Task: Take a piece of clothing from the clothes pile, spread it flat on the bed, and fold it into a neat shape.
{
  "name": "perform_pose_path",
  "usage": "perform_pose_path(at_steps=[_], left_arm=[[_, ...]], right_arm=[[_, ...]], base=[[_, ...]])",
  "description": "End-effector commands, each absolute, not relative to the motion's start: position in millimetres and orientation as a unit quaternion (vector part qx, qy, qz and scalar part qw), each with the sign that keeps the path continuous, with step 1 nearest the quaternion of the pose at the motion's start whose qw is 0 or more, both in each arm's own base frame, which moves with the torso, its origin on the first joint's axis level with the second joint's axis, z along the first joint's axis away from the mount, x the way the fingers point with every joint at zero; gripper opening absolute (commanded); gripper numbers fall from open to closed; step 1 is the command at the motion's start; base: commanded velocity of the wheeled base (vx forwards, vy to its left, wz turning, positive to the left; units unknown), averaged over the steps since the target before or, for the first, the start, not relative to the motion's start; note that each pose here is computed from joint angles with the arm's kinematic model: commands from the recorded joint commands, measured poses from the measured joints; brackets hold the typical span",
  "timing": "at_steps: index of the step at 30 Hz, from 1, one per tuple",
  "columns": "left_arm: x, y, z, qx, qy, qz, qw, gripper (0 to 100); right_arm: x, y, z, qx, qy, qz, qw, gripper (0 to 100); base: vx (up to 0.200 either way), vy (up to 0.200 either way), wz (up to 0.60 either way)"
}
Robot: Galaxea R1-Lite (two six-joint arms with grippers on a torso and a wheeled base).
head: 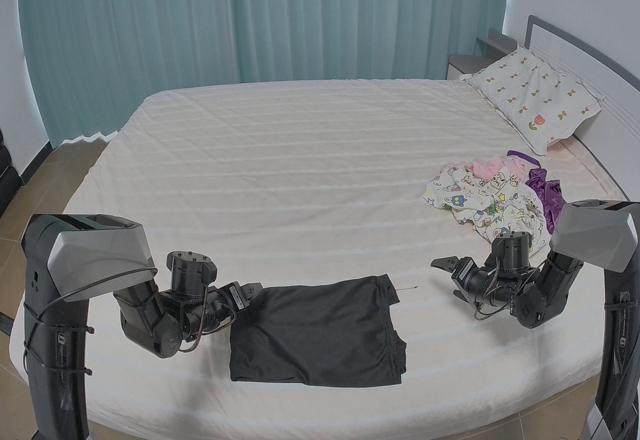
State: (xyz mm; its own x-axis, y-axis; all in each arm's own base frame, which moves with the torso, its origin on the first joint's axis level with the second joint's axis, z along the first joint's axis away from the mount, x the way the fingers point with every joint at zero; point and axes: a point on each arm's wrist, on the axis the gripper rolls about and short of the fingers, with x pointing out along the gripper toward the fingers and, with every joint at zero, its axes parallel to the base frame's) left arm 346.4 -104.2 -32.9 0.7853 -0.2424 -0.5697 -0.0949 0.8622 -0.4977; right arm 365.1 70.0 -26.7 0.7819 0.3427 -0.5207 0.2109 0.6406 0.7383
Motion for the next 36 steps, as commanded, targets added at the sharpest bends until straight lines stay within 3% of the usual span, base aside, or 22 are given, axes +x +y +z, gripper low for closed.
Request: perform_pose_path(at_steps=[1,3,4,17,22,36], left_arm=[[347.9,-105.1,-50.8,-0.252,0.337,-0.038,0.906,100],[350.7,-106.5,-50.2,-0.253,0.333,-0.040,0.907,100],[353.8,-107.4,-49.4,-0.255,0.328,-0.041,0.909,0],[368.9,-108.6,-53.6,-0.273,0.292,0.017,0.916,0],[368.5,-107.5,-53.8,-0.274,0.285,0.036,0.918,0],[367.8,-108.4,-53.1,-0.282,0.275,0.037,0.918,0]], right_arm=[[365.0,70.8,-27.4,0.422,0.329,0.040,0.844,100],[365.0,70.8,-27.4,0.422,0.329,0.040,0.844,100],[364.9,71.3,-27.4,0.421,0.329,0.040,0.844,100],[376.5,131.2,-30.1,0.357,0.345,0.127,0.859,100],[391.7,153.3,-35.0,0.324,0.378,0.135,0.857,100],[407.9,183.7,-50.1,0.302,0.390,0.161,0.855,100]], base=[[0.000,0.000,0.00],[0.000,0.000,0.00],[0.000,0.000,0.00],[0.000,0.000,0.00],[0.000,0.000,0.00],[0.000,0.000,0.00]])
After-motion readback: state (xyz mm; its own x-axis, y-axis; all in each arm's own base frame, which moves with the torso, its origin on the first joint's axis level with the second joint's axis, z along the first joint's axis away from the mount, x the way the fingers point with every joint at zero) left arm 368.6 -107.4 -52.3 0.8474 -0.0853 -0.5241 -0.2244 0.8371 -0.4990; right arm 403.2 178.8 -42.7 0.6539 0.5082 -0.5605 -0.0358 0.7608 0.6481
